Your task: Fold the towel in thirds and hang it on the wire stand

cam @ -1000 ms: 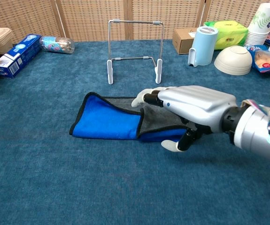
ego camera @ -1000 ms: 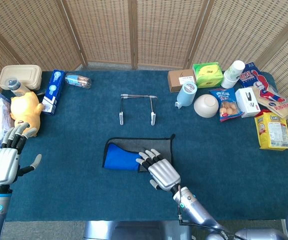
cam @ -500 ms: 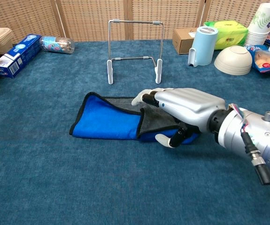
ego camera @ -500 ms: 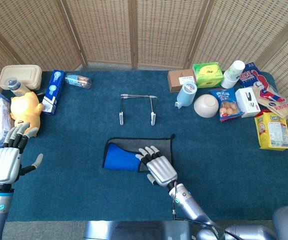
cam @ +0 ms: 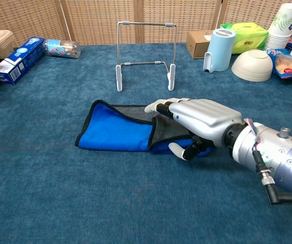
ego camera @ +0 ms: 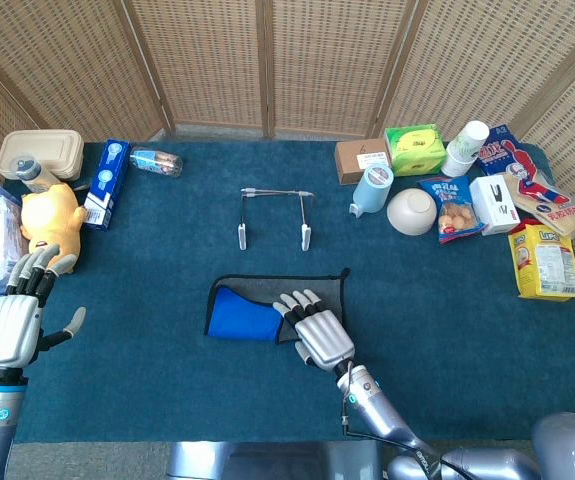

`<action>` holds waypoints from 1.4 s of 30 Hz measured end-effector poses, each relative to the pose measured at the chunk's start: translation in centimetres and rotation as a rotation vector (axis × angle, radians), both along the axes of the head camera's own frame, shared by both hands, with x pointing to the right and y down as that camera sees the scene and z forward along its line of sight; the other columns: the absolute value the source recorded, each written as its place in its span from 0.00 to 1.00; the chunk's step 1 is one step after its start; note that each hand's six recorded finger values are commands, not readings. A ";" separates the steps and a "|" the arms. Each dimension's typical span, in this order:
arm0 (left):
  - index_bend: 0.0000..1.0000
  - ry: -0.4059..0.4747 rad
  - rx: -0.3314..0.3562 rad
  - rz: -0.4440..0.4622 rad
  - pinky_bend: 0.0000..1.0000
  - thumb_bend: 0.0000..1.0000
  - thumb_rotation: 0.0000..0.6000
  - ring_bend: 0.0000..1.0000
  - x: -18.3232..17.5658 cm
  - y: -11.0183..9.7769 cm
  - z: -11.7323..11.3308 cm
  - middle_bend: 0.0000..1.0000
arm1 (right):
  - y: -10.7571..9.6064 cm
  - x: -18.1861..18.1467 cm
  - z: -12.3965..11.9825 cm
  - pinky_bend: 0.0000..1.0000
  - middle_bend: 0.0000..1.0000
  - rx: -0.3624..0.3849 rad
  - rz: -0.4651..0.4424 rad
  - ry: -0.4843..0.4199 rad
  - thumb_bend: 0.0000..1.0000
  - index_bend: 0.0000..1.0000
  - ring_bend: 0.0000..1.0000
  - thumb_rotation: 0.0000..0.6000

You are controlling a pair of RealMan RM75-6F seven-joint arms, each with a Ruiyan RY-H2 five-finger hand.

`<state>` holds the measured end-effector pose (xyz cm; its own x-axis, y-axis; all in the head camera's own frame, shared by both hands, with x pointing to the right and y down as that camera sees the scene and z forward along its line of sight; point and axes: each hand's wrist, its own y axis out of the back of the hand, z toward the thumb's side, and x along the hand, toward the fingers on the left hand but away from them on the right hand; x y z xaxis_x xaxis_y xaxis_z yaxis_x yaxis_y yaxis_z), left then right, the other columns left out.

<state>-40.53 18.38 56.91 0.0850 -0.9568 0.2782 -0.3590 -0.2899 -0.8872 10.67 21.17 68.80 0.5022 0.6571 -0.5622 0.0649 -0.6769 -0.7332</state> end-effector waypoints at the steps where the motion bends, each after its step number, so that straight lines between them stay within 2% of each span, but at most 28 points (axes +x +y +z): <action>1: 0.16 0.001 0.000 0.000 0.00 0.45 1.00 0.00 0.0 0.0 0.0 0.07 | 0.0 0.0 0.0 0.06 0.06 -0.001 -0.001 0.000 0.50 0.04 0.00 1.00; 9: 0.16 0.008 0.000 0.003 0.00 0.45 1.00 0.00 0.3 -0.1 0.1 0.07 | 0.0 0.5 -0.3 0.06 0.05 0.010 0.003 0.009 0.51 0.05 0.00 1.00; 21: 0.16 0.010 0.003 -0.004 0.00 0.45 1.00 0.00 0.1 0.0 0.2 0.06 | 0.3 0.5 -0.1 0.06 0.06 0.006 0.000 0.013 0.51 0.28 0.00 1.00; 24: 0.16 0.011 0.003 -0.001 0.00 0.45 1.00 0.00 0.2 -0.1 0.2 0.06 | 0.3 0.5 -0.3 0.06 0.06 0.008 0.002 0.009 0.51 0.30 0.00 1.00; 29: 0.16 0.012 0.008 -0.003 0.00 0.45 1.00 0.00 0.2 -0.2 0.1 0.06 | 0.2 0.5 -0.8 0.05 0.06 0.009 0.001 -0.001 0.51 0.24 0.00 1.00; 36: 0.16 0.014 0.007 -0.004 0.00 0.45 1.00 0.00 0.2 -0.2 0.1 0.06 | 0.0 0.3 -2.1 0.05 0.05 0.006 0.008 -0.032 0.50 0.04 0.00 1.00; 42: 0.16 0.017 0.006 0.001 0.00 0.45 1.00 0.00 0.3 -0.2 0.1 0.06 | 0.6 0.2 -2.7 0.04 0.04 0.006 -0.006 -0.025 0.50 0.00 0.00 1.00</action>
